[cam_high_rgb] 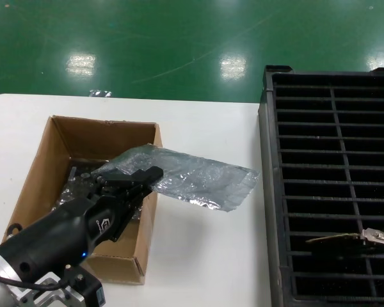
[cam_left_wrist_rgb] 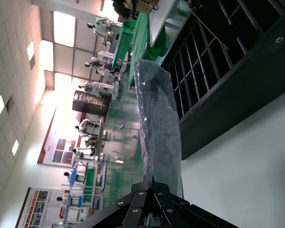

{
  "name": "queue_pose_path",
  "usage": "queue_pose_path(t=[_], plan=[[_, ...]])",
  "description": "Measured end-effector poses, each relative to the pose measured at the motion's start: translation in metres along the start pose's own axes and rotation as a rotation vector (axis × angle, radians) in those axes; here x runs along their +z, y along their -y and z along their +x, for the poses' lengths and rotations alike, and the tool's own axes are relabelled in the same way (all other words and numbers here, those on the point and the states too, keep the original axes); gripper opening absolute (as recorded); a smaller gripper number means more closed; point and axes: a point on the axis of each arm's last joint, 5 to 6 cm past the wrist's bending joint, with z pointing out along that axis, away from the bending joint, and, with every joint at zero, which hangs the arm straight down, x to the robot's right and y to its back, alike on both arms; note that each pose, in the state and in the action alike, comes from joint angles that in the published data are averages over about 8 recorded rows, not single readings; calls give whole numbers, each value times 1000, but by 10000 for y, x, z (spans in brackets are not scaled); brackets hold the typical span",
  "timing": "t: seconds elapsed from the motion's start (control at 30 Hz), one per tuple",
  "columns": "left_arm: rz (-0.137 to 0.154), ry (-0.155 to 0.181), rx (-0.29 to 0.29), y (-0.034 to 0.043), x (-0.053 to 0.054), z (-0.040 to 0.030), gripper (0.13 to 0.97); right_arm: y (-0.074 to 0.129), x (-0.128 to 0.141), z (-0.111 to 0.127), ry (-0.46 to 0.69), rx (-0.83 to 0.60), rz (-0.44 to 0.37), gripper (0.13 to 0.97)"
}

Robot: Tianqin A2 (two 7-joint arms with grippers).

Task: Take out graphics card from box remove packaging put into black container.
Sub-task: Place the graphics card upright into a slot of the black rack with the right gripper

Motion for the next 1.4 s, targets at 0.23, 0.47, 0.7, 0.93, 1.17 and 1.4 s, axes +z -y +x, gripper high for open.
queue_pose_path(t=[0.23, 0.47, 0.7, 0.93, 1.17, 1.4], plan=[[0, 0, 0, 0, 0, 0, 138, 32, -77, -9, -6, -3, -7, 189], [0, 0, 0, 0, 0, 0, 138, 26, -49, -42, 10, -8, -23, 189], [0, 0, 0, 0, 0, 0, 138, -2, 22, -51, 23, -15, -38, 189], [0, 0, 0, 0, 0, 0, 138, -19, 76, -52, 23, -31, -54, 189], [0, 0, 0, 0, 0, 0, 138, 23, 86, -59, 8, -67, -72, 189], [0, 0, 0, 0, 0, 0, 138, 64, 6, -97, -7, -85, -59, 189]])
